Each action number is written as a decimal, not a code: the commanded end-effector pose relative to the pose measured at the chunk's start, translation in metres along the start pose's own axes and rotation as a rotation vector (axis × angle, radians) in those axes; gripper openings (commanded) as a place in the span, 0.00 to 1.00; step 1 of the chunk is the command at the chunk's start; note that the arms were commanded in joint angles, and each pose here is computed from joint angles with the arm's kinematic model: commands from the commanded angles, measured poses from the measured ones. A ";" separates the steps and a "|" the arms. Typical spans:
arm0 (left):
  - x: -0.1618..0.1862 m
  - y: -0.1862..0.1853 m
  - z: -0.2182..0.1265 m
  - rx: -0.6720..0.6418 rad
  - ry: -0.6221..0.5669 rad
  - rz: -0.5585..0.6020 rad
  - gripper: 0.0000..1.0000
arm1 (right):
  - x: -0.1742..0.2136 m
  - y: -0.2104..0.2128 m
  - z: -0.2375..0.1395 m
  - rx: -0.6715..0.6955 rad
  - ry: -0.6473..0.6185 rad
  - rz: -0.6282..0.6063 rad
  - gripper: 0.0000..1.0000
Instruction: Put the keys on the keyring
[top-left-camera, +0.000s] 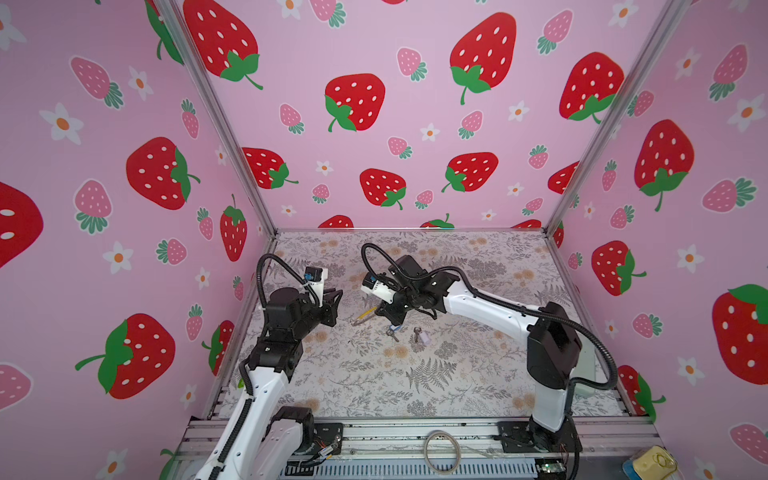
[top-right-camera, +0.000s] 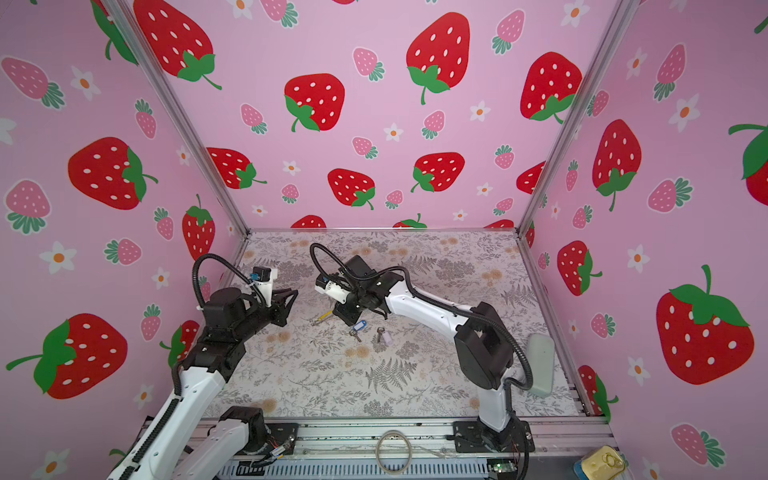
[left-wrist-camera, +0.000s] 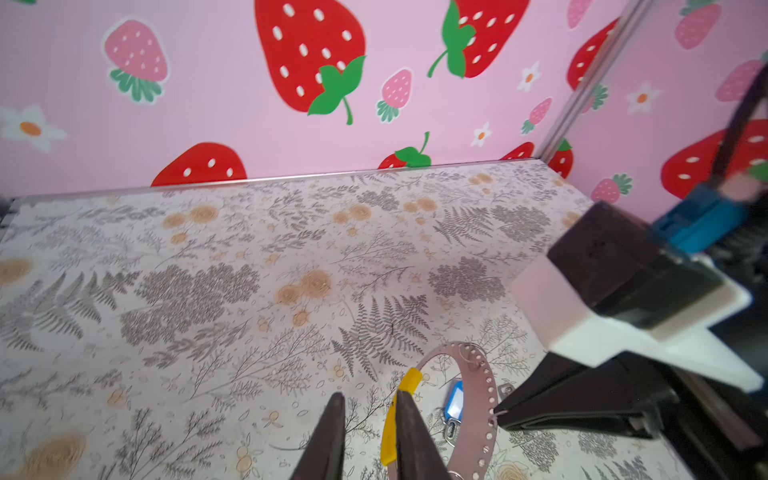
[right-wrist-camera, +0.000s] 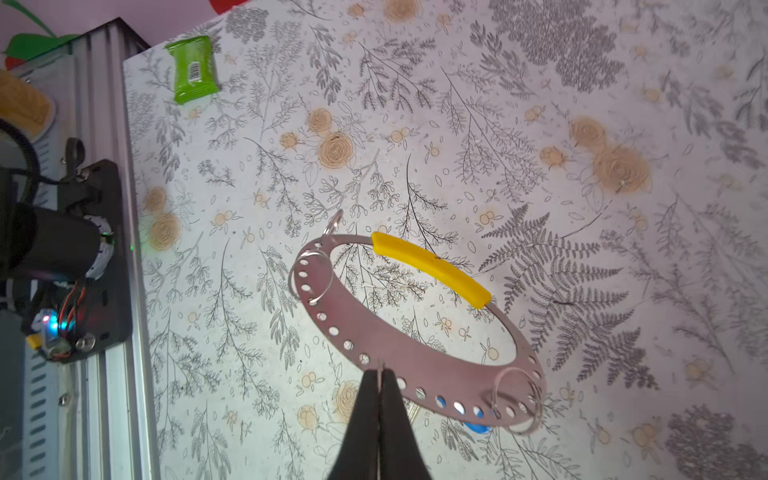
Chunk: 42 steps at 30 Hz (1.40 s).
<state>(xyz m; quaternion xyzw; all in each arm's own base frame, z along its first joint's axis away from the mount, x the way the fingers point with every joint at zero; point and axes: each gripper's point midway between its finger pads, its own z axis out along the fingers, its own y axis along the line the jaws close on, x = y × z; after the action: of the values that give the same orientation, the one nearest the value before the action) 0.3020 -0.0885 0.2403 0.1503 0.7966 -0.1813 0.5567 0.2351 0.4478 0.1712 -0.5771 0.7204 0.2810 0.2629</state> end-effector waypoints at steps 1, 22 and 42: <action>-0.019 -0.035 -0.008 0.187 -0.097 0.151 0.24 | -0.022 0.002 -0.027 -0.052 -0.146 -0.132 0.04; -0.026 -0.152 -0.022 0.622 -0.089 0.582 0.18 | -0.029 0.035 -0.127 -0.079 -0.568 -0.573 0.00; -0.025 -0.159 -0.011 0.550 -0.109 0.770 0.14 | -0.020 0.058 -0.143 -0.103 -0.640 -0.717 0.00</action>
<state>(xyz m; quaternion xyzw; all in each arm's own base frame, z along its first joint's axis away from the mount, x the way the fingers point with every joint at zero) 0.2262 -0.2226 0.2639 0.5545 0.6047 -0.1963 0.5369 0.1843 0.3747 0.2823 -0.6751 0.3840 0.3711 0.5090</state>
